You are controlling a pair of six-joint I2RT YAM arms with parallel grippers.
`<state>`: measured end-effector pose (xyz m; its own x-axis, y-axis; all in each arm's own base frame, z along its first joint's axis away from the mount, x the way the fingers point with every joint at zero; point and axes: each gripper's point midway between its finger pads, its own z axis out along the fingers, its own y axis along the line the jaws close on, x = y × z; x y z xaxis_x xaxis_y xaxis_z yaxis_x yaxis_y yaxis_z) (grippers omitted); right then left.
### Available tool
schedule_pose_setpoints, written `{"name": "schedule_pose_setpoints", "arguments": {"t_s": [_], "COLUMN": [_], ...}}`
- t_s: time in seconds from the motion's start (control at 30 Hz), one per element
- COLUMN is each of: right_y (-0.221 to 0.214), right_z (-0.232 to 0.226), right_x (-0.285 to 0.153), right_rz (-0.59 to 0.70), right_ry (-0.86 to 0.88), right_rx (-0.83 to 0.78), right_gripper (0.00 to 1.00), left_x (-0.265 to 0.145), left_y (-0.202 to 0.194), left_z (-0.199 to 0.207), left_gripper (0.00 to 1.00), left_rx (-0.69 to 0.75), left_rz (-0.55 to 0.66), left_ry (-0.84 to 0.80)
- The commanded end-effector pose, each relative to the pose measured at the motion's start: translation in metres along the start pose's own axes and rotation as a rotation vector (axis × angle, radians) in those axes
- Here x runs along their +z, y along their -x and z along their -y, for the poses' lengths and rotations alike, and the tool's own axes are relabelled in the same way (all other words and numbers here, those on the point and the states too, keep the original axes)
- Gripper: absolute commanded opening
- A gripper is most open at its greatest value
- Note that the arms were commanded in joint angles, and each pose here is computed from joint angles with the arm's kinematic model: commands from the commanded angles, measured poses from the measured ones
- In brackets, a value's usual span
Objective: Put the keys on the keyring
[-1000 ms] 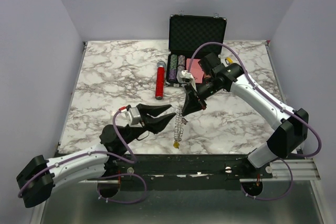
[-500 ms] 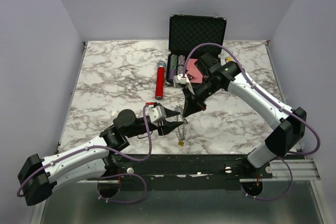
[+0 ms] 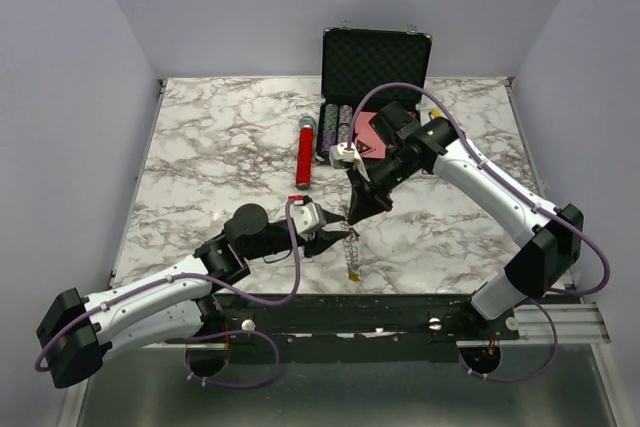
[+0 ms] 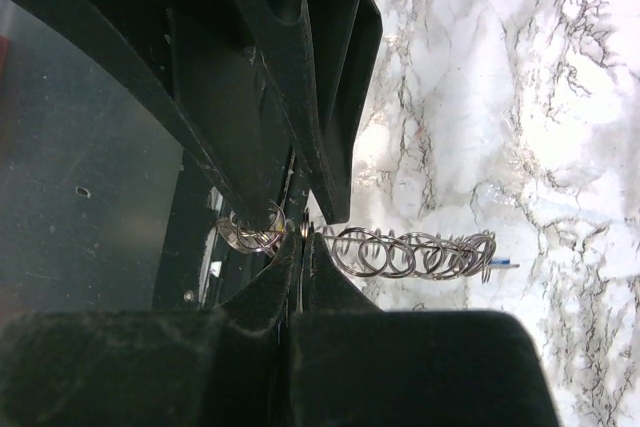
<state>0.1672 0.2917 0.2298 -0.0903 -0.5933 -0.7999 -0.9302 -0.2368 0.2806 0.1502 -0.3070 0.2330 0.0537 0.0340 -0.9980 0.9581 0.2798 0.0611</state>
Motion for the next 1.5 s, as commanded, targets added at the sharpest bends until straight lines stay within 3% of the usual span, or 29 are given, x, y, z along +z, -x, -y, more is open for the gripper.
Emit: {"name": "schedule_pose_setpoints", "arguments": {"t_s": [0.0,0.93,1.2,1.33,1.47], "right_y": [0.004,0.003,0.004,0.004,0.006], "right_z": [-0.003,-0.007,-0.008,-0.008,-0.009], "right_x": [0.000,0.002,0.002,0.003,0.004], "right_rz": [-0.004,-0.006,-0.003,0.002,0.018], "right_ry": [0.010,0.021,0.026,0.026,0.031], "right_rx": [-0.018,-0.027,-0.028,-0.021,-0.003], "right_gripper": [0.00,0.00,0.00,0.01,0.12], "left_x": [0.003,0.006,0.009,0.009,0.004], "left_y": [0.008,0.007,0.004,0.007,0.013], "left_z": [-0.005,-0.010,-0.012,-0.012,-0.016], "left_gripper": [0.42,0.19,0.00,0.00,0.00], "left_rx": [0.023,-0.006,-0.006,-0.022,-0.073], "left_rz": [0.001,-0.036,-0.060,-0.038,0.041], "left_ry": [0.012,0.001,0.002,0.008,0.064]}}
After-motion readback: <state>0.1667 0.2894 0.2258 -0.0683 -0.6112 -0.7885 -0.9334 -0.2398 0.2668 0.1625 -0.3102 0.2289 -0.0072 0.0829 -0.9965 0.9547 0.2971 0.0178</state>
